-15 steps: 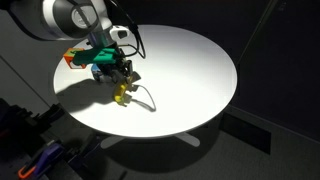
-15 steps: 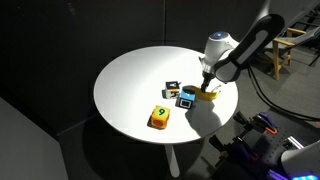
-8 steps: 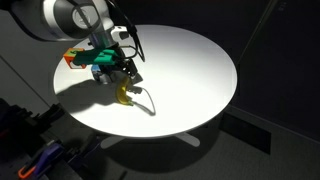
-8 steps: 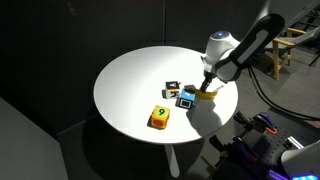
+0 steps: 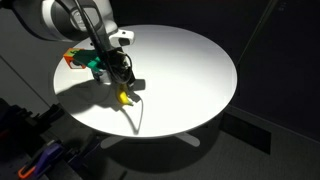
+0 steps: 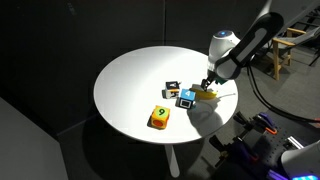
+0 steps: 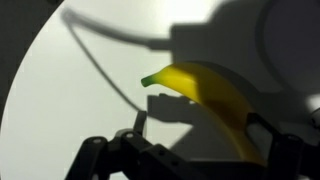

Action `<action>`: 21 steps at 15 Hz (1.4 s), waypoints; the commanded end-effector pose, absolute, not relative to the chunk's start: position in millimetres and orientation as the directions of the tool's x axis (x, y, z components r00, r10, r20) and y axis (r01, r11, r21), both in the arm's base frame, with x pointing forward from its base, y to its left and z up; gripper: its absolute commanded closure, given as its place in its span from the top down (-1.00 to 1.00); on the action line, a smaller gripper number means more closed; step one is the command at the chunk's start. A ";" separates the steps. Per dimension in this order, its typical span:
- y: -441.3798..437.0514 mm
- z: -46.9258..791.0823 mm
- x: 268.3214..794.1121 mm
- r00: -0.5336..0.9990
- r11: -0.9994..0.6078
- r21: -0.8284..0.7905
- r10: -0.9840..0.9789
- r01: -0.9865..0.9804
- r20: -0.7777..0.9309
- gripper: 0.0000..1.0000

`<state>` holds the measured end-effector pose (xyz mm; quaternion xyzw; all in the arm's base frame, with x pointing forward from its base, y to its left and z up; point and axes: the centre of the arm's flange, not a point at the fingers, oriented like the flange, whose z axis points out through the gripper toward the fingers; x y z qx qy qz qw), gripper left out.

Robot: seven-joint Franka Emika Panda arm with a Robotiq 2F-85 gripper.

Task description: Turn the banana to the left

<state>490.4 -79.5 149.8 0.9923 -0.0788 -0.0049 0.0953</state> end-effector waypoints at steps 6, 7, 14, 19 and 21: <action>-73.4 193.1 450.9 0.916 -0.914 0.152 -0.392 -0.377 -0.085 1.00; -73.1 200.1 445.2 0.915 -0.914 0.153 -0.392 -0.376 -0.095 1.00; -69.2 250.1 407.9 0.897 -0.908 0.136 -0.415 -0.397 -0.153 1.00; -67.4 275.9 385.5 0.896 -0.910 0.135 -0.412 -0.393 -0.164 1.00; -66.1 283.5 378.3 0.904 -0.915 0.138 -0.397 -0.378 -0.160 1.00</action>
